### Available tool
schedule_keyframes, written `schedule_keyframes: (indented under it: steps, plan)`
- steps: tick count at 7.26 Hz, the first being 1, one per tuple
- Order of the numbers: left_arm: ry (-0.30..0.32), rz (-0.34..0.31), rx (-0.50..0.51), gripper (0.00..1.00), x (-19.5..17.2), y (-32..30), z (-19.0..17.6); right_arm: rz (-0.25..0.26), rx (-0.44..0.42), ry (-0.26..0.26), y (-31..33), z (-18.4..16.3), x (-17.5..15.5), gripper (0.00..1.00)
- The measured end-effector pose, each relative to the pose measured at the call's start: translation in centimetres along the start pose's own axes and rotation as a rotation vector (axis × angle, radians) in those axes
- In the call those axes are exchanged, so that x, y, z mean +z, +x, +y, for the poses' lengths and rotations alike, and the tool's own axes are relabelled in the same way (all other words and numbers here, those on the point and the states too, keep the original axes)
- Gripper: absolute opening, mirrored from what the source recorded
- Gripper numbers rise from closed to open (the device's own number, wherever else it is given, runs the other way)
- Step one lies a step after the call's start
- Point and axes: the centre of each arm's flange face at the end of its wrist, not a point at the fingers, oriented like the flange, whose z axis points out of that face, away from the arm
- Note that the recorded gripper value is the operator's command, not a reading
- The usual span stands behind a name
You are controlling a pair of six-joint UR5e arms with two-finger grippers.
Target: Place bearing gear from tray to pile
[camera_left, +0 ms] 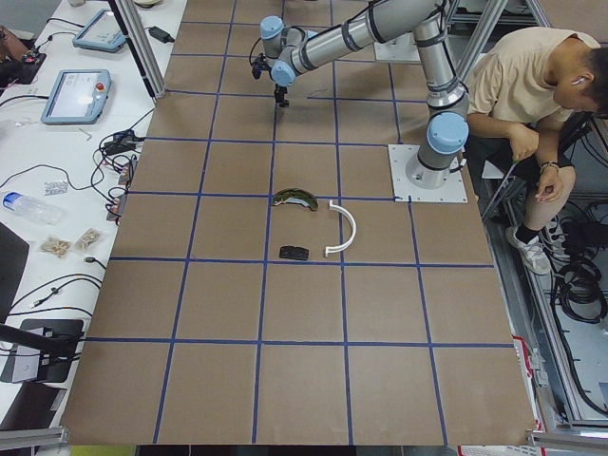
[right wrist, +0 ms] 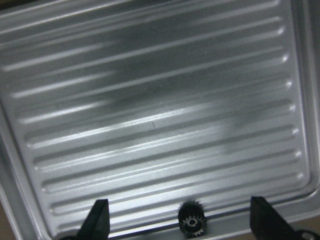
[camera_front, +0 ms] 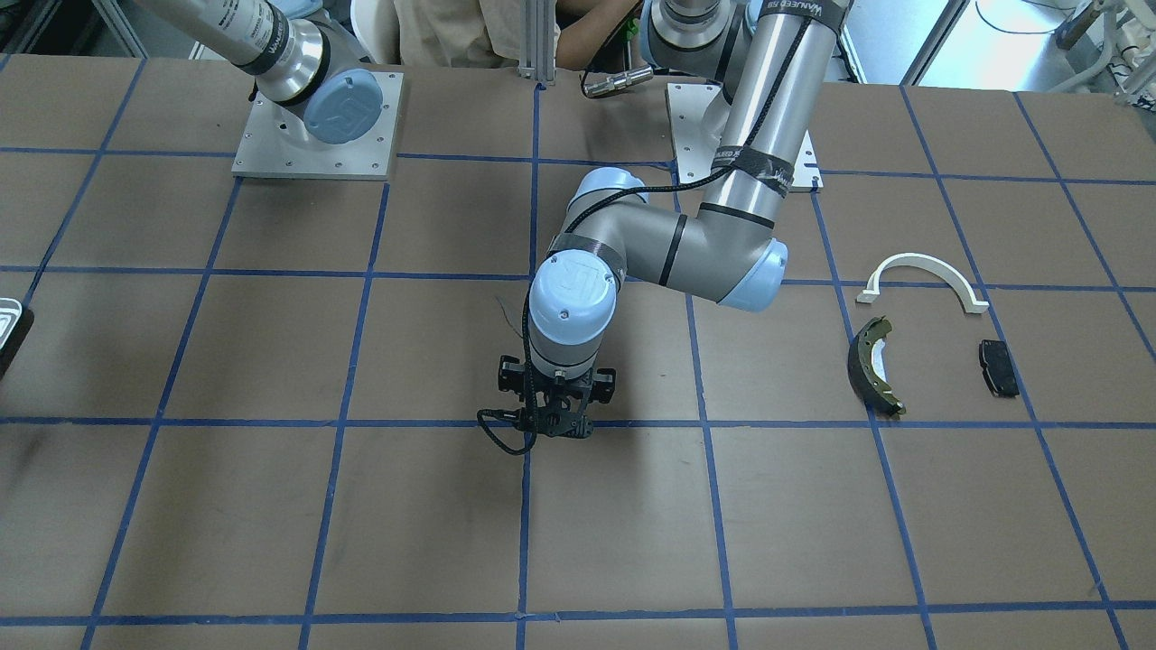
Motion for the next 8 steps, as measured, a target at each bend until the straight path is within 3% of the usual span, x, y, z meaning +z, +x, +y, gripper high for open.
schedule_keyframes:
  steps: [1, 5, 6, 8]
  plan:
    - [-0.004, -0.002, 0.0, 0.0, 0.2, 0.0, 0.0, -0.001, -0.014, 0.001, 0.3, 0.2, 0.4, 1.0]
    - [0.022, -0.038, 0.003, 0.0, -1.4, -0.8, -0.7, -0.006, -0.075, 0.004, 0.4, 0.4, 1.6, 1.0]
    - [0.032, -0.047, -0.003, 0.0, -3.3, -2.1, -1.6, -0.01, -0.094, 0.01, 0.5, 0.4, 2.2, 1.0]
    - [-0.001, -0.051, -0.003, 0.0, -10.6, -9.0, -5.2, -0.014, -0.129, 0.019, 0.6, 0.5, 3.1, 1.0]
